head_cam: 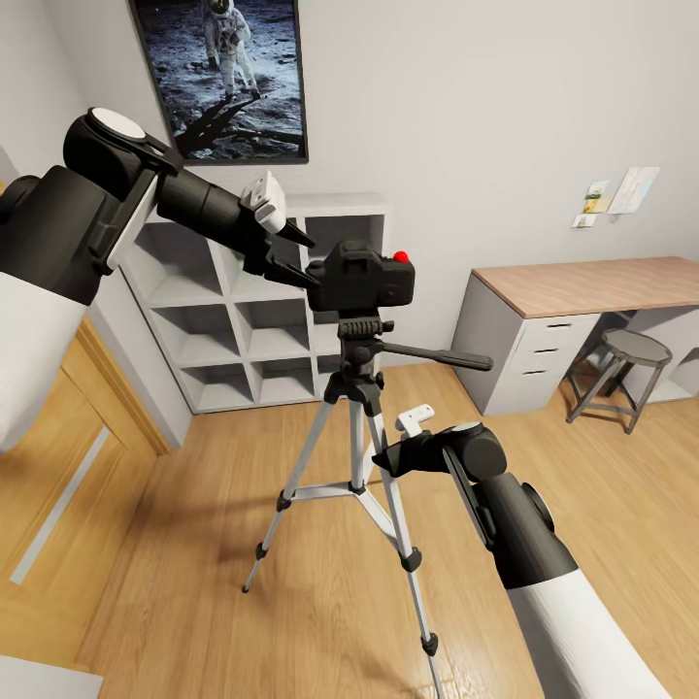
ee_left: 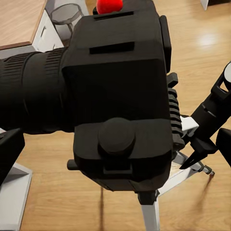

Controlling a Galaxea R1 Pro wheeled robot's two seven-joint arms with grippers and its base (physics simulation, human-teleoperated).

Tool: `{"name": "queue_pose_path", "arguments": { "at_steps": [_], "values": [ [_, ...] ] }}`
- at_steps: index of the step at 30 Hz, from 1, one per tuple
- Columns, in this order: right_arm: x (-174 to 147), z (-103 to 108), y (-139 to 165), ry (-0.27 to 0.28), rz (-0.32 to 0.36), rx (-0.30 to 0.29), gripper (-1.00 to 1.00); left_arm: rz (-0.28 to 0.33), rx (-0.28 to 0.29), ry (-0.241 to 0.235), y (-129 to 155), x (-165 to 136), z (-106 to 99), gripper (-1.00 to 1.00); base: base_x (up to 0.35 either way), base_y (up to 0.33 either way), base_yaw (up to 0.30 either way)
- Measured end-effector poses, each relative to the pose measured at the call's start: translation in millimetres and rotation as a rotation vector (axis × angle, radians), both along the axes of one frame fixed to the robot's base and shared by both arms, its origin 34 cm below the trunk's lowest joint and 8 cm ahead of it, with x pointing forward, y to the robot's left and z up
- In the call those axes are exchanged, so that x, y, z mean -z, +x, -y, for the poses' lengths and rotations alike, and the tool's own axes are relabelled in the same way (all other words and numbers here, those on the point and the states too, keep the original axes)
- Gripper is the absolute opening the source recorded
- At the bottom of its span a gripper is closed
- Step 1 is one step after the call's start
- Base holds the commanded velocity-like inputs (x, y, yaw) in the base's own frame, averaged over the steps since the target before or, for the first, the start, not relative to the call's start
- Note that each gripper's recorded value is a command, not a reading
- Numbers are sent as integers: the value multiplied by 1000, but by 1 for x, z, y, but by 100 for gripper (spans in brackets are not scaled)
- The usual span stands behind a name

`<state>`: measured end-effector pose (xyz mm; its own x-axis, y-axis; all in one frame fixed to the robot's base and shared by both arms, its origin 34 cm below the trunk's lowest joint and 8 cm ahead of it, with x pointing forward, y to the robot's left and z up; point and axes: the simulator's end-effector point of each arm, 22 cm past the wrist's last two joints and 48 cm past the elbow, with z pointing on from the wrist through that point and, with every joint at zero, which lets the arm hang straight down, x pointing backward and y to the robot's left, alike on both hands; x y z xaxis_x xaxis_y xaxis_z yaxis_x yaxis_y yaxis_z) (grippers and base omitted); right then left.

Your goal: Attach the digital camera to the camera tripod in the bedroom.

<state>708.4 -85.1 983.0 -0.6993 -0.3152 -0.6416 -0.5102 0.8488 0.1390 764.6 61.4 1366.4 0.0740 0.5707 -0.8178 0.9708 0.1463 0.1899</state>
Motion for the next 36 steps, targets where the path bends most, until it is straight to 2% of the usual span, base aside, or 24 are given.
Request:
{"name": "queue_pose_path", "arguments": {
  "at_steps": [7,11,12,13,15,18,19,20,24,25,30,32,36],
  "values": [
    [0,0,0,0,0,0,-100,0,-1,-3,0,-1,0,100,0,0,0],
    [0,0,0,0,0,0,-100,6,-17,-32,4,-9,-4,100,0,0,0],
    [0,0,0,0,0,0,-100,10,-25,-49,6,-14,-5,100,0,0,0],
    [0,0,0,0,0,0,-100,17,-46,-92,10,-27,-11,100,0,0,0],
    [0,0,0,0,0,0,-100,17,-75,-150,17,-41,-19,100,0,0,0],
    [0,0,0,0,0,0,-100,-6,-123,-240,30,-56,-37,100,0,0,0],
    [0,0,0,0,0,0,-100,-37,-153,-292,39,-60,-48,100,0,0,0],
    [0,0,0,0,0,0,-100,-58,-168,-314,44,-60,-54,100,0,0,0],
    [0,0,0,0,1,-1,-100,-144,-222,-370,60,-47,-72,100,0,0,0],
    [0,0,0,0,1,0,-100,-185,-247,-387,68,-38,-78,100,0,0,0],
    [0,1,0,0,2,0,-100,-302,-314,-418,83,-7,-92,100,0,0,0],
    [-1,1,0,0,2,0,-100,-397,-376,-430,93,22,-105,100,0,0,0],
    [-1,1,0,-1,2,0,-100,-522,-490,-434,105,64,-128,100,0,0,0]
  ]
}}
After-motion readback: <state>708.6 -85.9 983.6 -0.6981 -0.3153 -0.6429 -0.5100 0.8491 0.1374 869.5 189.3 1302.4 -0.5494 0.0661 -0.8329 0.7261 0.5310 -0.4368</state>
